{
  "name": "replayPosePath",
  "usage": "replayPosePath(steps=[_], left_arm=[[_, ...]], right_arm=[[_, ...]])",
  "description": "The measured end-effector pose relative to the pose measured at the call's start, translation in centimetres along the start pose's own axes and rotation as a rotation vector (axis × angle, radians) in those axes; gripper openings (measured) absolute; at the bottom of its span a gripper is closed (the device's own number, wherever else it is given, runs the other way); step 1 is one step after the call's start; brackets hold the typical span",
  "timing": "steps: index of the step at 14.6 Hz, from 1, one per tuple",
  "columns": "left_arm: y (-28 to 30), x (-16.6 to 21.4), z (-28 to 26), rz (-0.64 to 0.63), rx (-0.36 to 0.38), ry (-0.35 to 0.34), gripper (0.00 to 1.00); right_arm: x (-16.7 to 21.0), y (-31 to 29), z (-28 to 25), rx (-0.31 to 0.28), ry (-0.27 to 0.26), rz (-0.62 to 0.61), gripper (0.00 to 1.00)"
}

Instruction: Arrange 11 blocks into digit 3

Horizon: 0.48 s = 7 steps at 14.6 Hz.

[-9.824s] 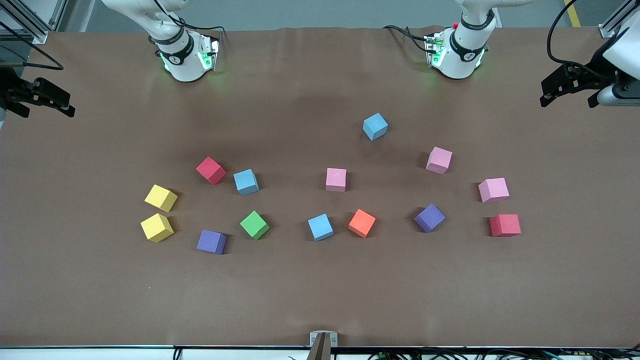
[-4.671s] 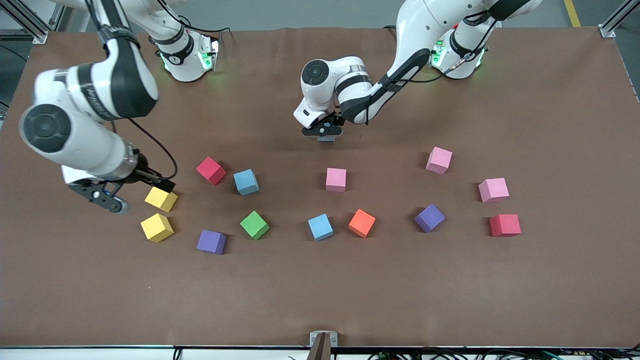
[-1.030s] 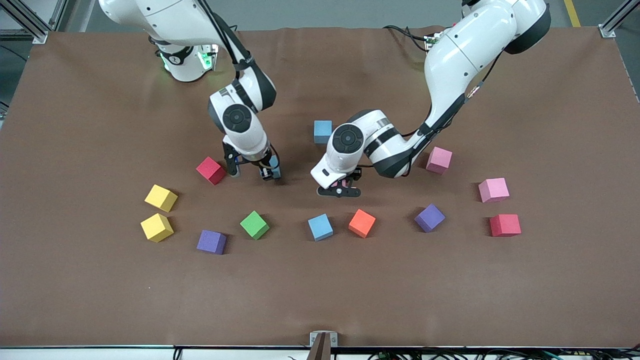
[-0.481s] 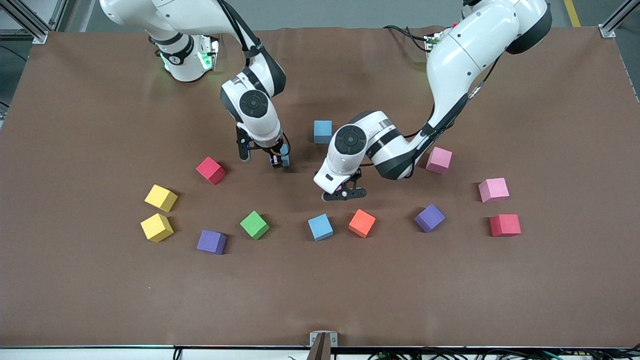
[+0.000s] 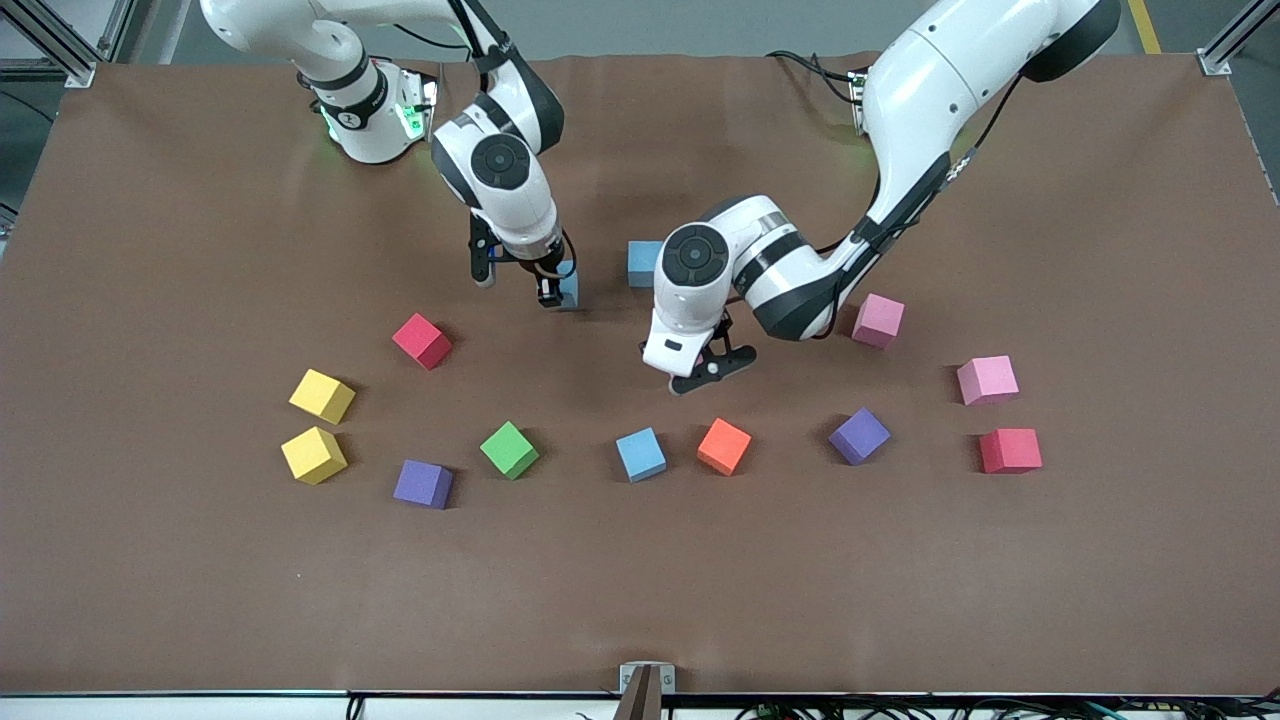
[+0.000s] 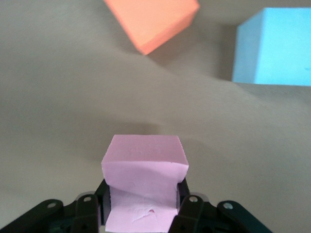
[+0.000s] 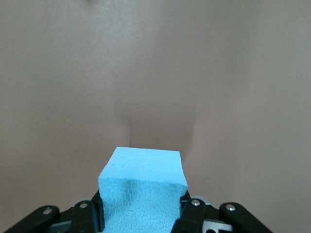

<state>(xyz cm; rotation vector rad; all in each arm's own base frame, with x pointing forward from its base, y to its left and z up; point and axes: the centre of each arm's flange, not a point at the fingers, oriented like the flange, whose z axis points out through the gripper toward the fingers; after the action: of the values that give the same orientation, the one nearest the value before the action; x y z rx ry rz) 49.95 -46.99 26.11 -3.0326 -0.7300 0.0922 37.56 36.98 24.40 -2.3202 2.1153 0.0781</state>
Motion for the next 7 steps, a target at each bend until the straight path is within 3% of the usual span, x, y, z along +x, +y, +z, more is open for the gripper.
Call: replayPosePath(steps=[3, 7], left_arm=[[-1.9, -0.2, 0.2, -0.168, 0.033, 0.006, 0.54], [-4.9, 0.2, -0.3, -0.462, 0.051, -0.047, 0.54]], right_arm=[[-0.4, 0.7, 0.0, 0.007, -0.005, 0.027, 0.54], [-2.3, 2.1, 0.1, 0.046, -0.041, 0.046, 0.54]])
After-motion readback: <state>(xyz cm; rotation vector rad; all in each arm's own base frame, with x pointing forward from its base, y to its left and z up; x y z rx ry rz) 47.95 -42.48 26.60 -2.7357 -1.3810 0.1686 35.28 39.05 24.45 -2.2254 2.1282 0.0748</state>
